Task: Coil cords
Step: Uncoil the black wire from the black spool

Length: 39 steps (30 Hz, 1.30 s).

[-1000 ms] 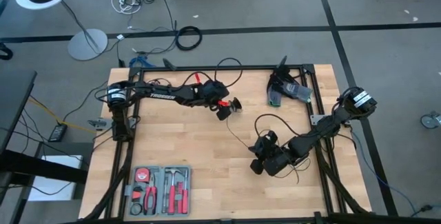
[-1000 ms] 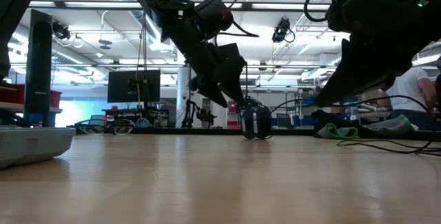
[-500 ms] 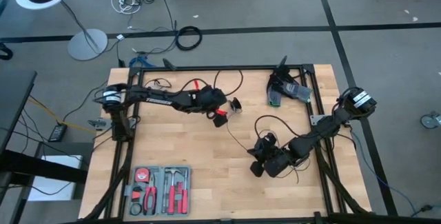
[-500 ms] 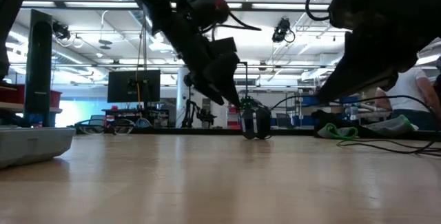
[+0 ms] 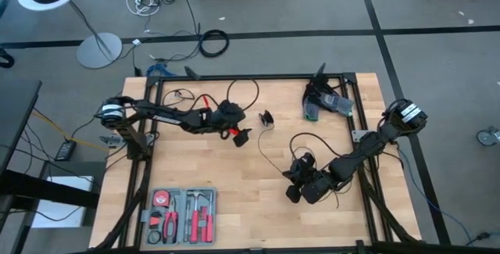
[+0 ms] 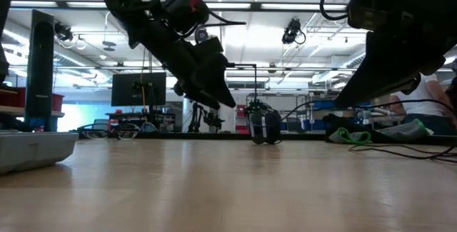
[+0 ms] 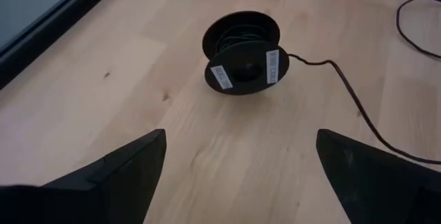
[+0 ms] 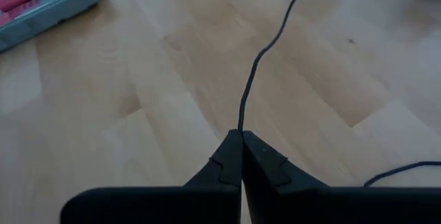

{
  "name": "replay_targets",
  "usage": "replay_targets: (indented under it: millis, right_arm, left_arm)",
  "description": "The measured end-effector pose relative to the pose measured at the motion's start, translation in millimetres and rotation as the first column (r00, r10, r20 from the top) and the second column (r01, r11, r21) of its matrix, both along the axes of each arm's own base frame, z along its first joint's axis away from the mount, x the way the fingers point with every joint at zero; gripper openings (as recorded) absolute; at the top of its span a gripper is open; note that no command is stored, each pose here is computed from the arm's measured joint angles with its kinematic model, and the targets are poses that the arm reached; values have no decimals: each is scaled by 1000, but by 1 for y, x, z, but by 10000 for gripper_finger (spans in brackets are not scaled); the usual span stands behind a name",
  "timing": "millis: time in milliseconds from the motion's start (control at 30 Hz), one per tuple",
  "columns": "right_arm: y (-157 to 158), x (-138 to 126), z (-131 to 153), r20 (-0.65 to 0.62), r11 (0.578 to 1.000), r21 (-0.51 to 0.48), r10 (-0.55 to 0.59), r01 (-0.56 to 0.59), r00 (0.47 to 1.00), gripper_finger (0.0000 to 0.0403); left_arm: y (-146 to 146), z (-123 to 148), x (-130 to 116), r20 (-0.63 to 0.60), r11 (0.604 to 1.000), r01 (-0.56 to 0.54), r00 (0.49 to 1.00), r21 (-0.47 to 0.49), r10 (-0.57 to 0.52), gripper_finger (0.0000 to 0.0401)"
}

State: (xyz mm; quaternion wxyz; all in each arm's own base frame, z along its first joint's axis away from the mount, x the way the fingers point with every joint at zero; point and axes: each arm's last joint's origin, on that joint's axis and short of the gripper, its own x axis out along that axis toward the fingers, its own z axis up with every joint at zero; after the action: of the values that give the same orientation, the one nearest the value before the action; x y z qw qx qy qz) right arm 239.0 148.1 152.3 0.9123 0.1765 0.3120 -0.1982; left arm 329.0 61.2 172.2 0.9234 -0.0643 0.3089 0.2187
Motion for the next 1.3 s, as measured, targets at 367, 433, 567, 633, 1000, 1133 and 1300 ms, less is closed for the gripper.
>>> replay_targets:
  millis: [367, 433, 567, 633, 1000, 1133, 1300]
  right_arm:
    - [0, -1, -3, -50, 985, 167, -24, 32, 998, 70]
    - [1, -2, -3, -69, 979, 204, -18, 31, 997, 85]
    - [0, -1, -1, -65, 974, 222, -22, 36, 998, 103]
    - [-4, 0, 2, -62, 974, 222, -30, 43, 998, 106]
    - [-22, -7, 37, 4, 965, 260, -45, 42, 999, 98]
    - [-29, -15, 48, 25, 974, 217, -73, 65, 997, 87]
    - [-55, -7, 45, 52, 974, 39, -224, 222, 973, 71]
  left_arm:
    - [-2, -2, 0, -13, 999, 33, 999, -30, -34, 379]
    - [-2, -2, 0, -13, 998, 45, 999, -40, -46, 379]
    - [-2, -3, -1, -23, 998, 48, 999, -39, -49, 379]
    - [-2, -3, -1, -23, 998, 48, 999, -38, -49, 379]
    - [-2, -4, -1, -28, 998, 48, 998, -36, -49, 379]
    - [-2, -4, -1, -28, 998, 47, 998, -36, -48, 379]
    - [-2, -3, 0, -18, 998, 47, 999, -32, -48, 379]
